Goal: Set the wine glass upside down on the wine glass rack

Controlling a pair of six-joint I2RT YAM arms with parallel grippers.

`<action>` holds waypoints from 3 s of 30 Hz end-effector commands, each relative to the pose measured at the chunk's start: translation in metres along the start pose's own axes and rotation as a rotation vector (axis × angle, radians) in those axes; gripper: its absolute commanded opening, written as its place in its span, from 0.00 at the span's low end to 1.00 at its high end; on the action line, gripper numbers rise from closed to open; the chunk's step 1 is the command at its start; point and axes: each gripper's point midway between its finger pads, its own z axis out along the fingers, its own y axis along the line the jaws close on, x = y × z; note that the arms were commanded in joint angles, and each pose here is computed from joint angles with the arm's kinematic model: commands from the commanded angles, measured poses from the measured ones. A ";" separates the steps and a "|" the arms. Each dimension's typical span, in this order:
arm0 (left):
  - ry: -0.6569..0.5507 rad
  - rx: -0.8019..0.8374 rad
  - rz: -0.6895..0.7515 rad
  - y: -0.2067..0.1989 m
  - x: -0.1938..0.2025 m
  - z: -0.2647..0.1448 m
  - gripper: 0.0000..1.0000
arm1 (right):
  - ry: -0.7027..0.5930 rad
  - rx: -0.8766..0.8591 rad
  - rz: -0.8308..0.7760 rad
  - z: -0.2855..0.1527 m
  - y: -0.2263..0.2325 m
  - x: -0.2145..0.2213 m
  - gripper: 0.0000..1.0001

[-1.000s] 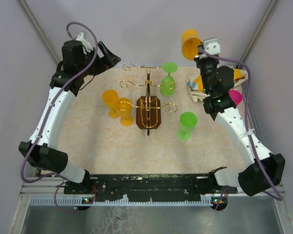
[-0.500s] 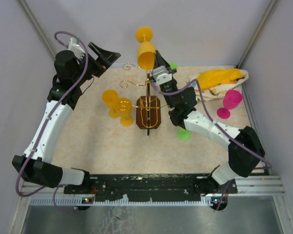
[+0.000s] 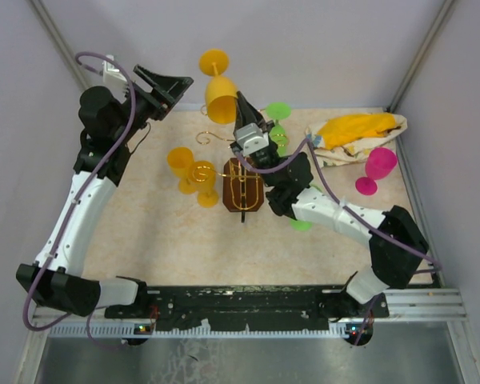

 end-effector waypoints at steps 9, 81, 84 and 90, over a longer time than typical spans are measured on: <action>0.008 0.109 0.025 -0.028 -0.002 -0.008 0.85 | -0.085 0.042 0.012 0.009 0.018 -0.034 0.00; 0.121 0.133 -0.027 -0.018 0.022 0.014 0.39 | -0.138 0.045 0.019 -0.014 0.050 -0.048 0.00; 0.124 0.139 -0.025 -0.018 0.023 0.015 0.35 | -0.144 0.032 0.028 -0.014 0.053 -0.049 0.00; 0.131 0.203 0.006 -0.030 0.021 0.016 0.33 | -0.175 0.016 0.121 -0.017 0.047 -0.055 0.00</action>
